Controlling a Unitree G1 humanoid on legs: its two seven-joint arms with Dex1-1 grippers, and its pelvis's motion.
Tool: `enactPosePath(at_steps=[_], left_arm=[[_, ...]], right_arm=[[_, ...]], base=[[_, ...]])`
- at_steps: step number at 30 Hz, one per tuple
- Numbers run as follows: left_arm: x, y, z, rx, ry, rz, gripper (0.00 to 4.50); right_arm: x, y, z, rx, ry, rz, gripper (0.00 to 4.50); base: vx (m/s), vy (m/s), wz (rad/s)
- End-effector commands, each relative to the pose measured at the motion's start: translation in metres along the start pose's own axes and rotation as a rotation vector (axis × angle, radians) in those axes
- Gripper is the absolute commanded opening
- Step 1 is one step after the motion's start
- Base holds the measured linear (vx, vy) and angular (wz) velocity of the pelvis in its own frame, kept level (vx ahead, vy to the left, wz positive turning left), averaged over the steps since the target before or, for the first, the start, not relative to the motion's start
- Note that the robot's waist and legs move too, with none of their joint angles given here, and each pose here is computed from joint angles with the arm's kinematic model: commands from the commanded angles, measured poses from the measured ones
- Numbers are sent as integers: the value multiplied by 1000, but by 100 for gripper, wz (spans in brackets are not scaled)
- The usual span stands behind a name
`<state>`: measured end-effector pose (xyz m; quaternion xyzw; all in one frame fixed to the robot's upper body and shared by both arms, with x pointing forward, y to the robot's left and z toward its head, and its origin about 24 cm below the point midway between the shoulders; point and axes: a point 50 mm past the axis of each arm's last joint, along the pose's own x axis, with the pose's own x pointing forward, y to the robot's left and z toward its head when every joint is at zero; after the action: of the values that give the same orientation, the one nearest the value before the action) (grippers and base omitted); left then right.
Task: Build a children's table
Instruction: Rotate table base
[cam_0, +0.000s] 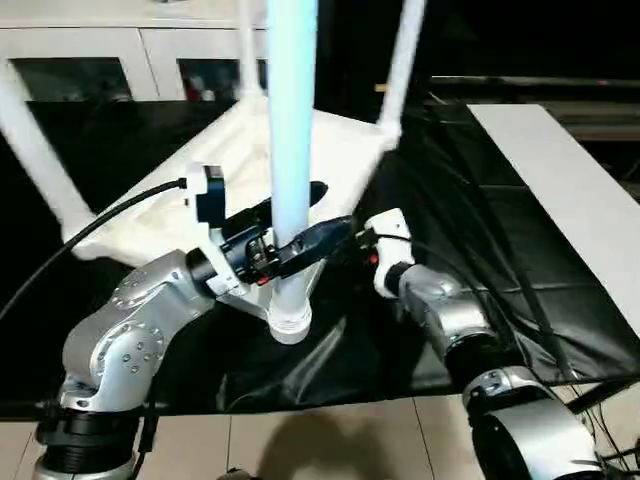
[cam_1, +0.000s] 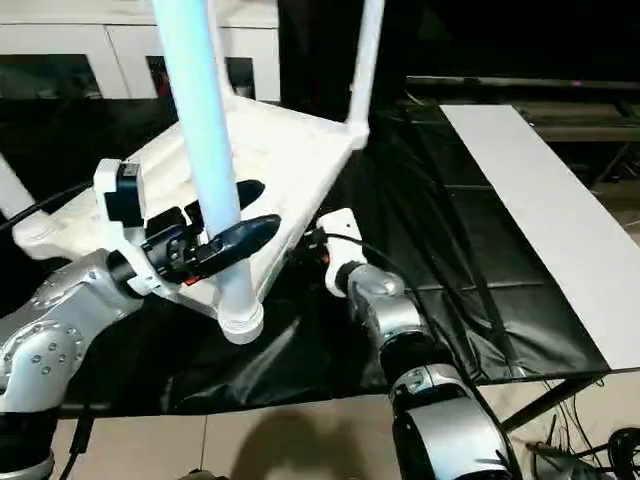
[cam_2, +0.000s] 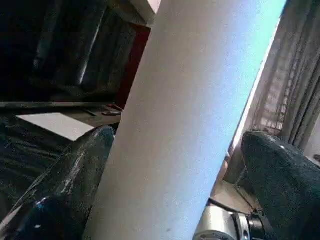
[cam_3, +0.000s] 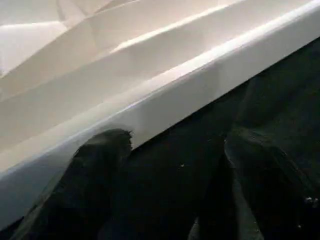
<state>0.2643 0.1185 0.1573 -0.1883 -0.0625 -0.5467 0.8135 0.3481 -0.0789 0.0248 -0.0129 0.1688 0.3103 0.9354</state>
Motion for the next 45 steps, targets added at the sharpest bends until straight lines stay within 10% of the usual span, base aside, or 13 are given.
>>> enactPosePath(at_steps=[1,11,29,45], left_arm=[[24,-18,-2,-1,-3,-124,448],[39,-17,-5,9,-29,-123,448],[82,17,-23,185,-33,64,448],[37,46,-24,296,45,220,448]], right_arm=[[15,46,7,-36,-30,217,373],[15,80,2,-71,-48,421,373],[12,90,2,-75,-71,478,373],[-7,39,-5,-89,-67,293,373]], base=[[0,0,0],[0,0,0],[0,0,0],[0,0,0]])
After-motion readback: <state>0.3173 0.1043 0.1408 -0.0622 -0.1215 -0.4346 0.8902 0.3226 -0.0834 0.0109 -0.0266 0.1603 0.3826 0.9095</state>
